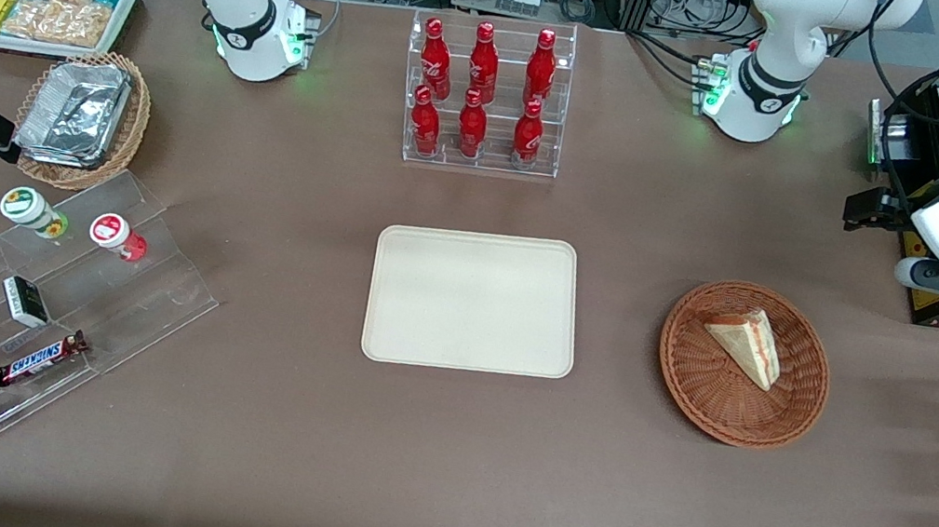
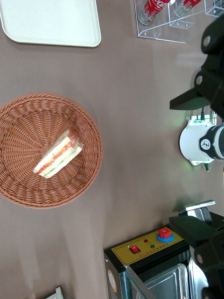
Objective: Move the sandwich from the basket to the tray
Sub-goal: 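Move the left gripper from rest toward the wicker basket, then lower the open left gripper over the wrapped sandwich in the basket, then close the left gripper on the sandwich's crust end and lift it, then carry the sandwich with the left gripper over the cream tray, then lower the sandwich onto the tray with the left gripper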
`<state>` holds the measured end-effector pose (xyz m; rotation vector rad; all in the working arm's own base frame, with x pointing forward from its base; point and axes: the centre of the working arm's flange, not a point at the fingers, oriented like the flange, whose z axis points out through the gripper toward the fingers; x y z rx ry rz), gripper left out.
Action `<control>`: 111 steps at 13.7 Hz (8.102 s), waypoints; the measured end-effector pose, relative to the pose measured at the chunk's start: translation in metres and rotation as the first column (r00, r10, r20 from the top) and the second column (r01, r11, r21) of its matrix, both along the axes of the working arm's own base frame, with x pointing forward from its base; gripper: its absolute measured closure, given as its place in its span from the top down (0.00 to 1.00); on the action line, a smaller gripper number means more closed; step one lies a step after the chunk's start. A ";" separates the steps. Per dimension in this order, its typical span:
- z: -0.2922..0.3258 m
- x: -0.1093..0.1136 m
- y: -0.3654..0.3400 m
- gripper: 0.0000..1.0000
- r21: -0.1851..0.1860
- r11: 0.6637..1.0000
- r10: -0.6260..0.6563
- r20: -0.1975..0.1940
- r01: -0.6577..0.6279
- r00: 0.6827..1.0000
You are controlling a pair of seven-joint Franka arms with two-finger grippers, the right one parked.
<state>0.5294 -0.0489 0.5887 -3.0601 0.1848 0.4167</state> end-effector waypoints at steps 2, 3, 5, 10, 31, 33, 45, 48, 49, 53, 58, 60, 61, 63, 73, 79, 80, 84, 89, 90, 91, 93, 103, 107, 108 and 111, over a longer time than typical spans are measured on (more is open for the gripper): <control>0.001 0.001 0.000 1.00 0.001 1.000 0.006 0.010 -0.006 1.000; 0.002 0.002 0.001 1.00 0.001 1.000 0.012 0.017 -0.012 1.000; 0.000 0.005 0.002 1.00 0.000 1.000 0.016 0.025 -0.016 1.000; -0.060 0.023 0.000 1.00 -0.003 1.000 0.012 0.019 -0.012 1.000; -0.265 0.024 -0.015 1.00 0.063 0.789 0.596 0.161 -0.611 0.787; -0.274 0.025 -0.021 1.00 0.053 0.740 0.652 0.185 -0.670 0.735; -0.306 0.007 -0.016 1.00 0.070 0.717 0.675 0.174 -0.693 0.716; -0.321 0.007 -0.014 1.00 0.060 0.715 0.679 0.179 -0.697 0.712; -0.327 0.008 -0.013 1.00 0.058 0.714 0.681 0.180 -0.698 0.710; -0.342 0.009 -0.009 0.91 0.061 0.708 0.687 0.174 -0.704 0.706; -0.341 0.008 -0.008 0.40 0.067 0.708 0.686 0.171 -0.703 0.707; -0.333 0.007 -0.010 0.33 0.081 0.710 0.683 0.161 -0.700 0.712; -0.324 0.007 -0.012 0.31 0.087 0.713 0.680 0.159 -0.696 0.716; -0.304 0.008 -0.022 0.21 0.083 0.725 0.666 0.165 -0.684 0.727; -0.208 0.009 -0.174 0.17 0.053 0.889 0.439 0.190 -0.456 0.878; -0.243 -0.010 -0.299 0.17 0.052 0.959 0.268 0.156 -0.278 0.951; -0.250 -0.010 -0.316 0.17 0.043 0.964 0.254 0.146 -0.262 0.956; -0.274 -0.012 -0.378 0.17 0.013 0.981 0.191 0.126 -0.194 0.973; -0.311 -0.030 -0.439 0.17 0.005 0.992 0.123 0.103 -0.124 0.987; -0.317 -0.031 -0.447 0.17 0.001 0.993 0.118 0.104 -0.119 0.988; -0.321 -0.030 -0.454 0.17 -0.011 0.993 0.119 0.111 -0.118 0.987; -0.329 -0.028 -0.461 0.17 -0.038 0.992 0.123 0.129 -0.119 0.984; -0.347 -0.028 -0.463 0.17 -0.026 0.988 0.155 0.120 -0.153 0.981; -0.358 -0.029 -0.462 0.17 -0.016 0.984 0.178 0.115 -0.177 0.977; -0.357 -0.029 -0.463 0.17 -0.016 0.983 0.181 0.115 -0.181 0.977; -0.357 -0.029 -0.463 0.23 -0.016 0.983 0.185 0.116 -0.185 0.976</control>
